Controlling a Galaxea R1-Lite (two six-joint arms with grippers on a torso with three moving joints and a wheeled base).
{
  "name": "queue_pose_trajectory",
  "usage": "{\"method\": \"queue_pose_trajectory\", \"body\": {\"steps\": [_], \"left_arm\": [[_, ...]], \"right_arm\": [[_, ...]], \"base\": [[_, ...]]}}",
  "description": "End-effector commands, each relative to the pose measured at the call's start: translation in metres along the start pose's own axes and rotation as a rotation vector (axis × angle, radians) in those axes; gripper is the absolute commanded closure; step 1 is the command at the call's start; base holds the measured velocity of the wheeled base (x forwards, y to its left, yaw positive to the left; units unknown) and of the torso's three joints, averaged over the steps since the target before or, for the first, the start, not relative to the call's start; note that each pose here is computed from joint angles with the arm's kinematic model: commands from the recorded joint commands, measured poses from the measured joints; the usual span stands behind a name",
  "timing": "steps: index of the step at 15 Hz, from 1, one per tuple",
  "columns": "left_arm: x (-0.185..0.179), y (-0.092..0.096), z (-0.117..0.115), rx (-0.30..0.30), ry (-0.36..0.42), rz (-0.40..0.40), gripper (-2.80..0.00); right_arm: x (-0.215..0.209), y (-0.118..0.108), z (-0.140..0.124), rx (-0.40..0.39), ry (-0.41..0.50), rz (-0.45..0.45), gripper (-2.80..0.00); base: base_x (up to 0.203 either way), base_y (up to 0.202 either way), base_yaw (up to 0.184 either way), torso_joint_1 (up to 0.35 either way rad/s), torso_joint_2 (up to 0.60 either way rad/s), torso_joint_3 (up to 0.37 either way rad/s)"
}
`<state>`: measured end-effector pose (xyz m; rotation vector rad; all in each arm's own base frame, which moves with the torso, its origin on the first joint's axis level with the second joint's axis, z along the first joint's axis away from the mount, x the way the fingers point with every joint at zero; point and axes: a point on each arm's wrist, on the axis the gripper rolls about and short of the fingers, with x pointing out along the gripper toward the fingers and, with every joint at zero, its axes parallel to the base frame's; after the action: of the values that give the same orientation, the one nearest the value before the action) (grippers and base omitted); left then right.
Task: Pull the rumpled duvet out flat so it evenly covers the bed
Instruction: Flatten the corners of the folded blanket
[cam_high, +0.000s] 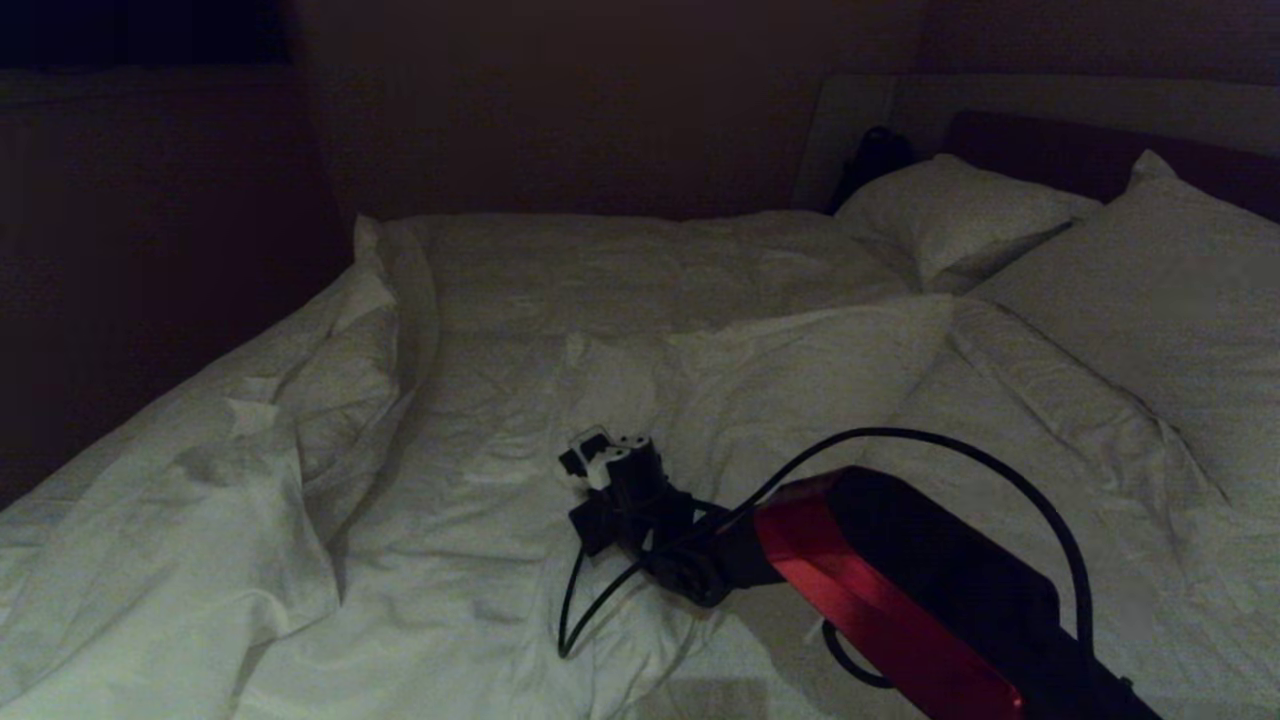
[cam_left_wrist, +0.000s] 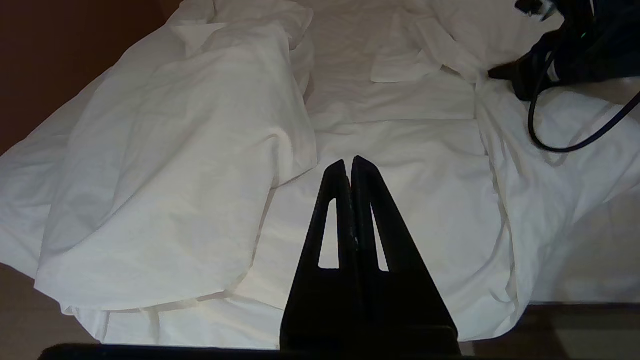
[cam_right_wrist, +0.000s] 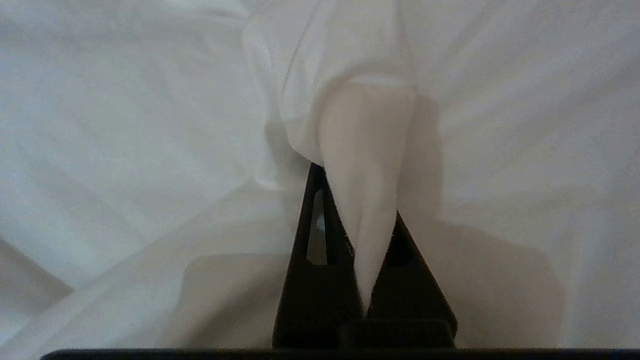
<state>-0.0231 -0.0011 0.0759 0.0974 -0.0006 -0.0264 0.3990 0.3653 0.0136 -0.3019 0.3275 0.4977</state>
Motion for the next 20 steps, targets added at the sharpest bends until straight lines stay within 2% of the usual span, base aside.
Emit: {"method": "queue_pose_trajectory", "body": {"steps": [1, 4, 7, 9, 12, 14, 20], "left_arm": [[0.000, 0.000, 0.000, 0.001, 0.001, 0.000, 0.00], [0.000, 0.000, 0.000, 0.001, 0.001, 0.000, 0.00], [0.000, 0.000, 0.000, 0.001, 0.001, 0.000, 0.00], [0.000, 0.000, 0.000, 0.001, 0.001, 0.000, 0.00], [0.000, 0.000, 0.000, 0.001, 0.001, 0.000, 0.00], [0.000, 0.000, 0.000, 0.001, 0.001, 0.000, 0.00], [0.000, 0.000, 0.000, 0.001, 0.001, 0.000, 0.00]], "right_arm": [[-0.022, -0.014, 0.033, 0.027, -0.053, -0.031, 0.00], [-0.055, -0.029, 0.055, 0.049, -0.073, -0.045, 0.00], [-0.102, -0.046, 0.057, 0.053, -0.061, -0.054, 0.00], [-0.125, -0.055, 0.049, 0.057, -0.055, -0.074, 0.00], [-0.159, -0.068, 0.017, 0.059, -0.037, -0.106, 0.00], [-0.182, -0.083, 0.014, 0.084, -0.108, -0.144, 0.00], [-0.242, -0.107, -0.023, 0.108, -0.092, -0.199, 0.00]], "base": [[0.000, 0.000, 0.000, 0.000, 0.00, 0.000], [0.000, 0.000, 0.000, 0.000, 0.00, 0.000], [0.000, 0.000, 0.000, 0.000, 0.00, 0.000], [0.000, 0.000, 0.000, 0.000, 0.00, 0.000], [0.000, 0.000, 0.000, 0.000, 0.00, 0.000], [0.000, 0.000, 0.000, 0.000, 0.00, 0.000], [0.000, 0.000, 0.000, 0.000, 0.00, 0.000]]}}
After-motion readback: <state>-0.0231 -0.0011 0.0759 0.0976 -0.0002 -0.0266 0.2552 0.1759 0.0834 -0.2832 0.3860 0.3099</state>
